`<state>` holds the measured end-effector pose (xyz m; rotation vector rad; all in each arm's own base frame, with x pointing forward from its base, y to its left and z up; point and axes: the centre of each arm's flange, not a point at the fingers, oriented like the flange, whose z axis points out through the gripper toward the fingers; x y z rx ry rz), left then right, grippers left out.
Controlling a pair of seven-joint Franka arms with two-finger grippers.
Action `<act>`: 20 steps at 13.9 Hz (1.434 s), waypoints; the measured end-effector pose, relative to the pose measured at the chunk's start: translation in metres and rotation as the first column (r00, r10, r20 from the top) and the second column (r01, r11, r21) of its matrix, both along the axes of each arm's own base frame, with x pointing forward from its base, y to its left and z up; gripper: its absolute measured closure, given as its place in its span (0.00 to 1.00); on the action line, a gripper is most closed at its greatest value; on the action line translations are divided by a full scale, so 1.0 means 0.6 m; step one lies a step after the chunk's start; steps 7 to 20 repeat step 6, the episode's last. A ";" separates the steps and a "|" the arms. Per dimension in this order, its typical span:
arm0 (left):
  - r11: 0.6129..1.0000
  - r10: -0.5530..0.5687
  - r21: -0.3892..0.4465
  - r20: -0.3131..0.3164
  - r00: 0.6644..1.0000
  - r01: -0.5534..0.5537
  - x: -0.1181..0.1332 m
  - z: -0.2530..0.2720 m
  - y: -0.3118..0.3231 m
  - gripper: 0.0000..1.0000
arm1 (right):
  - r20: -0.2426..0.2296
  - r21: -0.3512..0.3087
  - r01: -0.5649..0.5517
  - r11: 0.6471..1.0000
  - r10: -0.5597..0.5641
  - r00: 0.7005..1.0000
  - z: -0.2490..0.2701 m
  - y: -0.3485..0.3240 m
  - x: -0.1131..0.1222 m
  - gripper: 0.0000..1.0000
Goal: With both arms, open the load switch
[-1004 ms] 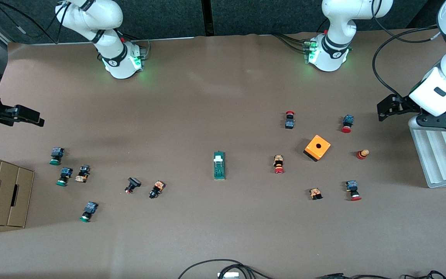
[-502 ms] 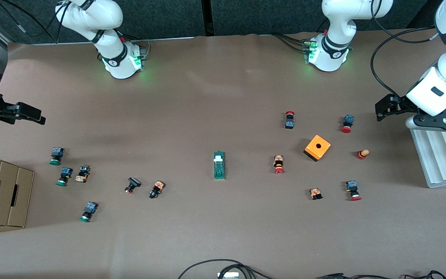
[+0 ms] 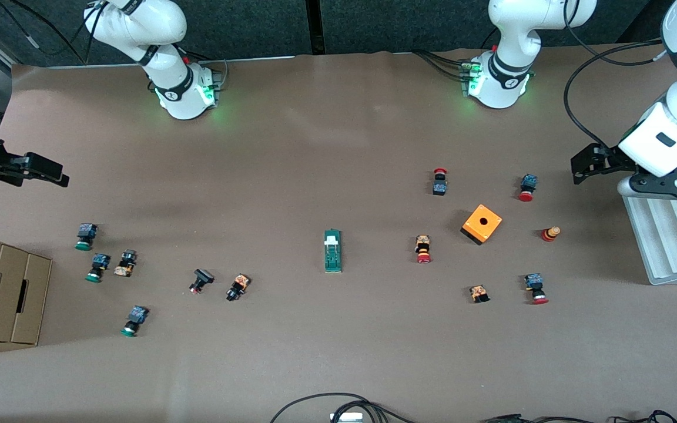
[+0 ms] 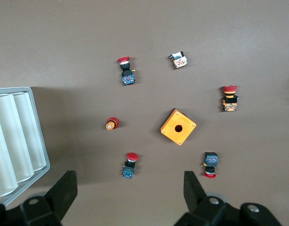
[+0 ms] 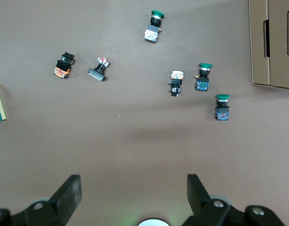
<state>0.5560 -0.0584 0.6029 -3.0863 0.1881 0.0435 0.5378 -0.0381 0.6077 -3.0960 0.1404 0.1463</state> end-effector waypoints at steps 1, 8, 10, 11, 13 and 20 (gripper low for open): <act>1.000 0.000 0.000 0.000 1.000 0.000 0.000 0.000 0.000 0.00 | -0.002 0.000 -0.001 1.000 0.001 1.000 -0.001 0.001 0.000 0.00; 1.000 0.000 0.000 -0.001 1.000 0.000 0.000 0.000 0.000 0.00 | -0.007 0.001 -0.004 1.000 0.004 1.000 -0.005 0.003 0.001 0.00; 1.000 0.000 0.000 -0.001 1.000 0.000 0.000 0.000 0.000 0.00 | -0.007 0.001 -0.004 1.000 0.004 1.000 -0.005 0.003 0.001 0.00; 1.000 0.000 0.000 -0.001 1.000 0.000 0.000 0.000 0.000 0.00 | -0.007 0.001 -0.004 1.000 0.004 1.000 -0.005 0.003 0.001 0.00; 1.000 0.000 0.000 -0.001 1.000 0.000 0.000 0.000 0.000 0.00 | -0.007 0.001 -0.004 1.000 0.004 1.000 -0.005 0.003 0.001 0.00; 1.000 0.000 0.000 -0.001 1.000 0.000 0.000 0.000 0.000 0.00 | -0.007 0.001 -0.004 1.000 0.004 1.000 -0.005 0.003 0.001 0.00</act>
